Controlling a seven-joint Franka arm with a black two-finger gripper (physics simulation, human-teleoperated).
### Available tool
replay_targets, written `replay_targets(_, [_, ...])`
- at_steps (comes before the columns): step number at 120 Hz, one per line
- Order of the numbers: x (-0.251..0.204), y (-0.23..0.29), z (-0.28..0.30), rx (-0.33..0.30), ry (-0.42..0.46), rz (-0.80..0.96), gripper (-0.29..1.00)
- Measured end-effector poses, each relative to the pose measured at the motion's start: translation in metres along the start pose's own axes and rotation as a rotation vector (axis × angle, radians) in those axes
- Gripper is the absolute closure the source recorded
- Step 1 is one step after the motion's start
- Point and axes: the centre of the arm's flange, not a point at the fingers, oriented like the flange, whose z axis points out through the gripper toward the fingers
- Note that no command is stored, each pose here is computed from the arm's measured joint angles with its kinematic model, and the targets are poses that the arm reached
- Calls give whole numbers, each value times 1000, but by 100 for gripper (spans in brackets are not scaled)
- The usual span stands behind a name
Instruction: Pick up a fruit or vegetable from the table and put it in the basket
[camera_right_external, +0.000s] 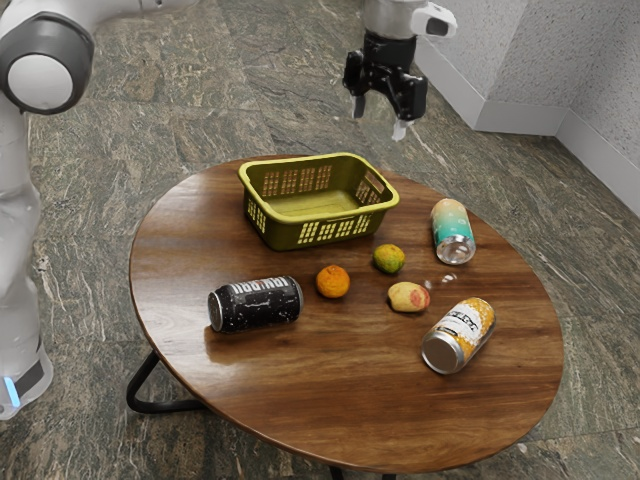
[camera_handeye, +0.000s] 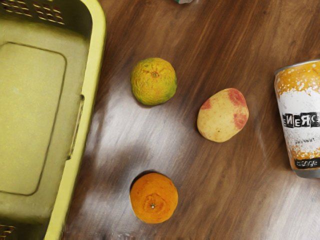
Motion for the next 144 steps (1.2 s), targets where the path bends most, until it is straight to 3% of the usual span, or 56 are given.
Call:
replay_targets(17, [-13,9,-7,-7,-45,-369,0])
replay_targets(34, [-26,23,1,29,-92,-537,0])
replay_targets(52, [-44,59,36,77,-179,-495,0])
replay_targets(60, [-70,80,80,130,-264,-443,0])
replay_targets(71, [-109,107,109,152,-320,-367,0])
replay_targets(91, [-163,141,135,160,-348,-242,0])
replay_targets(115, [-122,113,137,120,-327,-295,0])
replay_targets(133, [-55,89,180,79,-284,-354,0])
replay_targets(144, [-46,103,197,37,-245,-291,0])
